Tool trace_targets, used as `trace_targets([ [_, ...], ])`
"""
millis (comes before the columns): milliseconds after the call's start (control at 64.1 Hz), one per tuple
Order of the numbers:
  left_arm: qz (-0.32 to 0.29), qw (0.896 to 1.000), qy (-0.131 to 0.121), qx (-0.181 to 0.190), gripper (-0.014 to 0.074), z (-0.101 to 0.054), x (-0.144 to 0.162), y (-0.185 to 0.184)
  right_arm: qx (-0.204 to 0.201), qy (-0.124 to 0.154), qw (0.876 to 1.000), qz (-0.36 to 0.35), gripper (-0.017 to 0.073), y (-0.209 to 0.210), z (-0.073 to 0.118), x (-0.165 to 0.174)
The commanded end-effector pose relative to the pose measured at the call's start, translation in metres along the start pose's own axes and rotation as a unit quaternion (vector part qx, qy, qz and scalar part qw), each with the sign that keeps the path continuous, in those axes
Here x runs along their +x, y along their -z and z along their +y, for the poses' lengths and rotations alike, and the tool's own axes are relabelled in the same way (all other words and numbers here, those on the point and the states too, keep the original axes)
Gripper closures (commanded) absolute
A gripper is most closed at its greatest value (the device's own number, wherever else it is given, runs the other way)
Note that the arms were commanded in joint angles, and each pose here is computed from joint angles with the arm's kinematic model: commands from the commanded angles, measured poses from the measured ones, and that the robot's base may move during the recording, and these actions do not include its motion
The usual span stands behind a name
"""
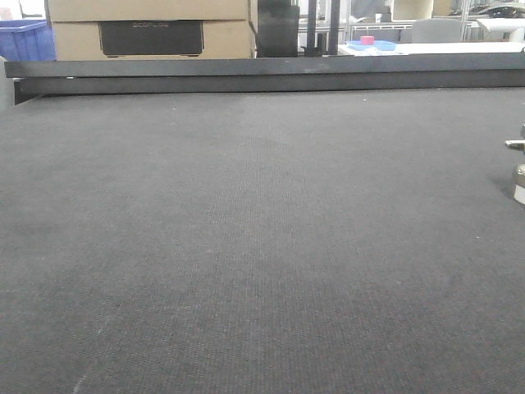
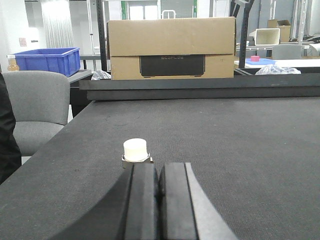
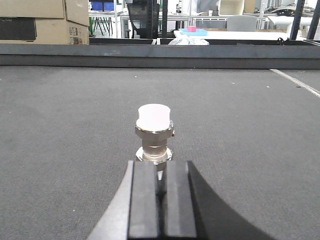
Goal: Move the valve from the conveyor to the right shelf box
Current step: 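Lower both grippers over the two white-capped chrome valves on the belt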
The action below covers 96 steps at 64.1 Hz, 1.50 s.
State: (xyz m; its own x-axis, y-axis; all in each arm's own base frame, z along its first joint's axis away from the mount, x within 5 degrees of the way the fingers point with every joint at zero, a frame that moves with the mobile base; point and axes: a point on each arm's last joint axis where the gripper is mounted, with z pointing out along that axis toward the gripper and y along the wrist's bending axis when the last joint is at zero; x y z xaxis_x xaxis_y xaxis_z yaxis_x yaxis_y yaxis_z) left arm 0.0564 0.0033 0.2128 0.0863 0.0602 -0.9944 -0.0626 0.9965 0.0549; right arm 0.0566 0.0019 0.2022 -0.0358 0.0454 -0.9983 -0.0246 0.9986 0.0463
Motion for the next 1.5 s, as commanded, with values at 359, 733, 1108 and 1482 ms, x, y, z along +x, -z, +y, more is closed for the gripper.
trace_targets([
  [359, -0.012, 1.000, 0.003, -0.001, 0.0704, 0.000, -0.003, 0.000, 0.002, -0.001, 1.000, -0.014, 0.0721, 0.000, 0.000, -0.002],
  [733, -0.056, 0.998, 0.018, -0.005, 0.0704, 0.001, -0.011, 0.001, 0.007, -0.001, 0.995, -0.099, 0.0721, 0.002, -0.001, -0.018],
  [1108, -0.033, 0.999, -0.003, -0.001, 0.0685, 0.005, -0.101, 0.005, -0.008, 0.002, 0.989, -0.151, 0.0713, 0.033, 0.006, -0.114],
  [1482, 0.120, 0.993, 0.014, 0.016, 0.0106, 0.007, -0.156, -0.045, -0.009, 0.002, 0.998, -0.056, -0.0013, -0.006, 0.009, -0.167],
])
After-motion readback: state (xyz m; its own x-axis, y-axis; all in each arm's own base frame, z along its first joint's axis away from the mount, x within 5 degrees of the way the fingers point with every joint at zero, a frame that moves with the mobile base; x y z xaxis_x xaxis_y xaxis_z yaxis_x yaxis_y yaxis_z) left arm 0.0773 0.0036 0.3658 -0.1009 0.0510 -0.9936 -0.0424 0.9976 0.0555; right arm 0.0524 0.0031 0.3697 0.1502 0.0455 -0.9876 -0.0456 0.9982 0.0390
